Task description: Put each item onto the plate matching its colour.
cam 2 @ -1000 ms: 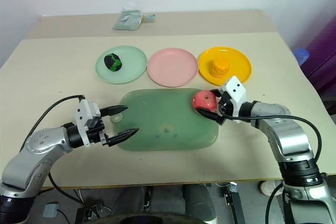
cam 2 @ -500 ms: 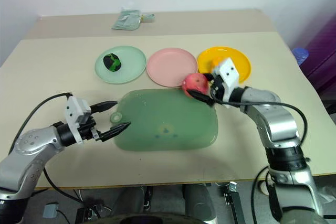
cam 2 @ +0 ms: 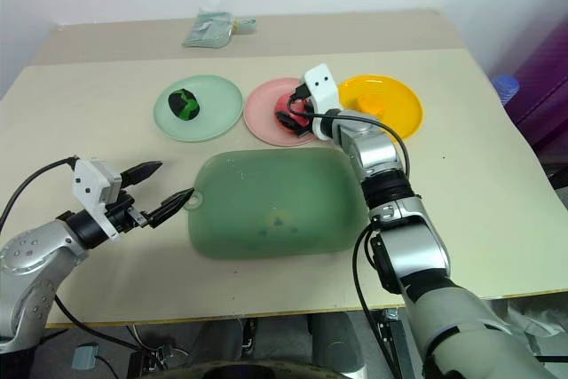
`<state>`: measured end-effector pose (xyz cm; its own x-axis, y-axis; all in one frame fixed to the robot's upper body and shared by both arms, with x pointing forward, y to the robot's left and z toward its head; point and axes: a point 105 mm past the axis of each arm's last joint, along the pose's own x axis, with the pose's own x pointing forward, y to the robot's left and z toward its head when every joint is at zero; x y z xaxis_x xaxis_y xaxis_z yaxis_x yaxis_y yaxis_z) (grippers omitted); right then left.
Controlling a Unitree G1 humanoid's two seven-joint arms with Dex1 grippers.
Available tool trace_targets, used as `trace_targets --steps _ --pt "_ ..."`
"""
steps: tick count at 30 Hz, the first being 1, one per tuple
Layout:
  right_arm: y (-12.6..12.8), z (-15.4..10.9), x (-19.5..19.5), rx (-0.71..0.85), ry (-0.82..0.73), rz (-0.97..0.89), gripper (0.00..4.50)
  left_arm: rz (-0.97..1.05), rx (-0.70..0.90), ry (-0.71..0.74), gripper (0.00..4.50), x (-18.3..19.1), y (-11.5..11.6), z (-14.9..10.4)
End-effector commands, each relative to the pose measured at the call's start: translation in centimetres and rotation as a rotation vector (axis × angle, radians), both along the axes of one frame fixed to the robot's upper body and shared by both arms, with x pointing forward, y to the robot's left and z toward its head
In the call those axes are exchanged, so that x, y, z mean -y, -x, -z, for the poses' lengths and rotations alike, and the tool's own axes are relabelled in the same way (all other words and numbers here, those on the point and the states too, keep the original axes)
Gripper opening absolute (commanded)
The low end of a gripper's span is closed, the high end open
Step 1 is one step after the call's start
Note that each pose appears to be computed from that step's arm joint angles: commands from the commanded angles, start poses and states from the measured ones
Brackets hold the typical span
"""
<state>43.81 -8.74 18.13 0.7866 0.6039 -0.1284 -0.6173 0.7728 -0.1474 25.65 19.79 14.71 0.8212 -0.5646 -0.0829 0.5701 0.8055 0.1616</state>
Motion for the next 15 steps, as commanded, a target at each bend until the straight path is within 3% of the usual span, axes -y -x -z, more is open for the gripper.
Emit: trace_targets --steps 1,8,12,15 --pt "2.5 -4.4 3.3 0.179 -0.051 -0.096 4.48 -0.074 0.049 -0.023 4.50 -1.4 0.5 -1.0" --pt "9.0 -0.7 12.3 0.010 -0.002 -0.131 4.48 -0.180 0.034 -0.060 4.50 -4.9 1.1 -0.7" --pt "12.8 0.9 14.4 -0.090 0.005 -0.159 4.48 -0.209 0.017 -0.074 4.50 -6.3 1.6 -0.4" --pt "14.1 1.2 15.3 -0.125 0.009 -0.139 4.48 -0.213 0.007 -0.073 4.50 -6.5 1.9 -0.2"
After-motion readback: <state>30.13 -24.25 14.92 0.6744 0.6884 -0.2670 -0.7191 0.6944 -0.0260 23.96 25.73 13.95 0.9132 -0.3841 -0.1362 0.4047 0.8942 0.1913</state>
